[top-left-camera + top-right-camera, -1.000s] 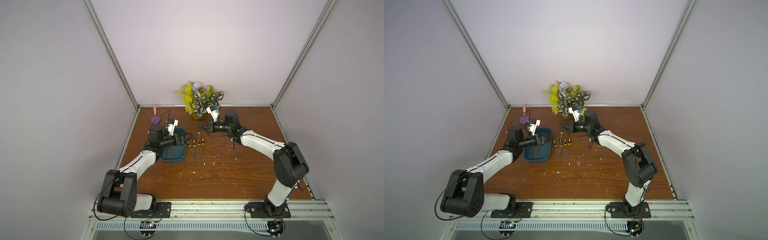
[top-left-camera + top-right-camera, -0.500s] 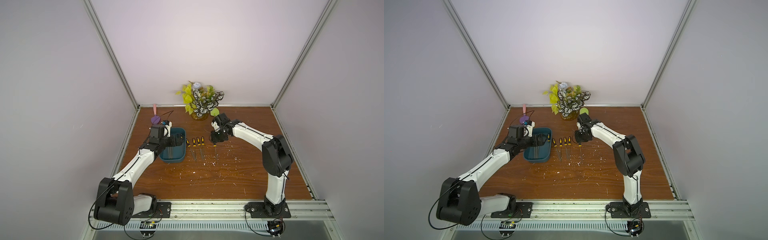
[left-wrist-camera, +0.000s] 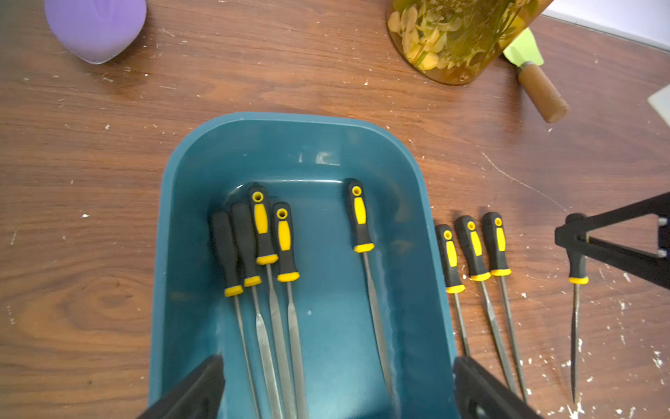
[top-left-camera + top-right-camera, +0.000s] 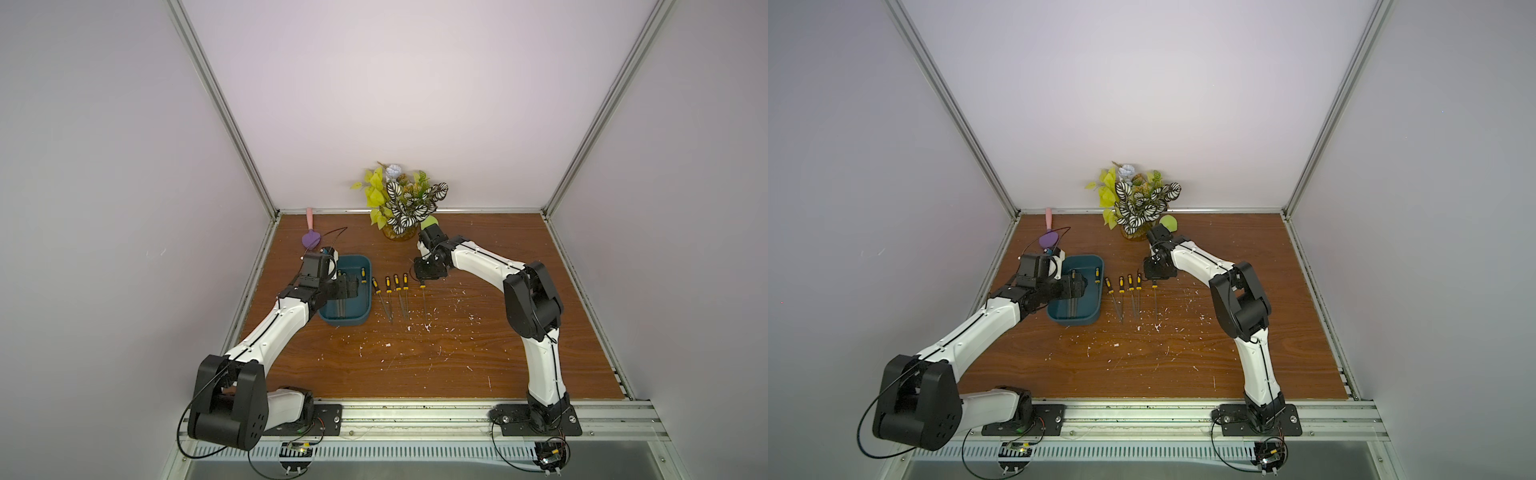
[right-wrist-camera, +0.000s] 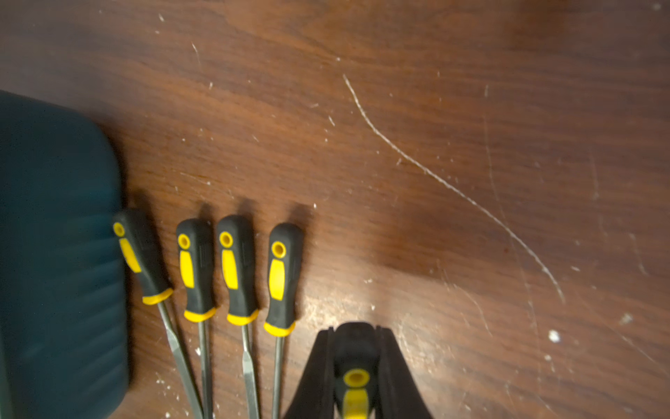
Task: Take the file tool out of the storage box
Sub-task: Place the file tool at the center of the board, then pick up the file tool from the storage box.
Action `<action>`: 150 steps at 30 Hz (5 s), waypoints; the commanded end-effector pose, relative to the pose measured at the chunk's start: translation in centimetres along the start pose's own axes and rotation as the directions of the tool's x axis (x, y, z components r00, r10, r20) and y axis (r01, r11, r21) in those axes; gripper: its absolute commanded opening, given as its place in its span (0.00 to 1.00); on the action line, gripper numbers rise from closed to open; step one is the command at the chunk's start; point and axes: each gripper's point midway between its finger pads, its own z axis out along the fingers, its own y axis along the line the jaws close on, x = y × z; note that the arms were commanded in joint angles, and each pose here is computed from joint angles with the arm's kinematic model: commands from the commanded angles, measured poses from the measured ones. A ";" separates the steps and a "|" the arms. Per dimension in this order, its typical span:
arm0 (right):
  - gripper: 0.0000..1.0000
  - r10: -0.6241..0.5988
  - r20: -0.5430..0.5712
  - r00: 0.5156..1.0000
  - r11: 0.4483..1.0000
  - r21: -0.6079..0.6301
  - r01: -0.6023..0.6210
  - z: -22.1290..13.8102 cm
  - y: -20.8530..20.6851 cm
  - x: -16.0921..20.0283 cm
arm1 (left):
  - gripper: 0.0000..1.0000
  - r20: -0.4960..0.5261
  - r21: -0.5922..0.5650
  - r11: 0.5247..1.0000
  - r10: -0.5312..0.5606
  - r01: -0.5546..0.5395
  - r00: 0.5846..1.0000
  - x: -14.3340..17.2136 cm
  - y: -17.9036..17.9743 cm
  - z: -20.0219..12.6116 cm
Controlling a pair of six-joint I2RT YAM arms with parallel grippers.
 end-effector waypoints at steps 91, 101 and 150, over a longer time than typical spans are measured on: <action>0.35 0.205 0.128 0.970 0.969 -0.166 -0.182 -6.0 -7.6 2.1 | 0.17 -0.429 -0.177 0.979 0.012 -0.097 0.903 6.6 -0.1 12.5; 0.35 0.210 0.128 0.969 0.965 -0.188 -0.184 -5.9 -7.4 2.1 | 0.00 -0.415 -0.222 0.968 0.017 -0.119 0.910 6.8 0.9 11.0; 0.46 0.185 0.291 0.939 0.322 -0.920 0.222 -13.4 13.0 -0.2 | 0.00 0.024 0.755 0.646 0.146 -0.113 0.989 -1.1 -15.1 -2.2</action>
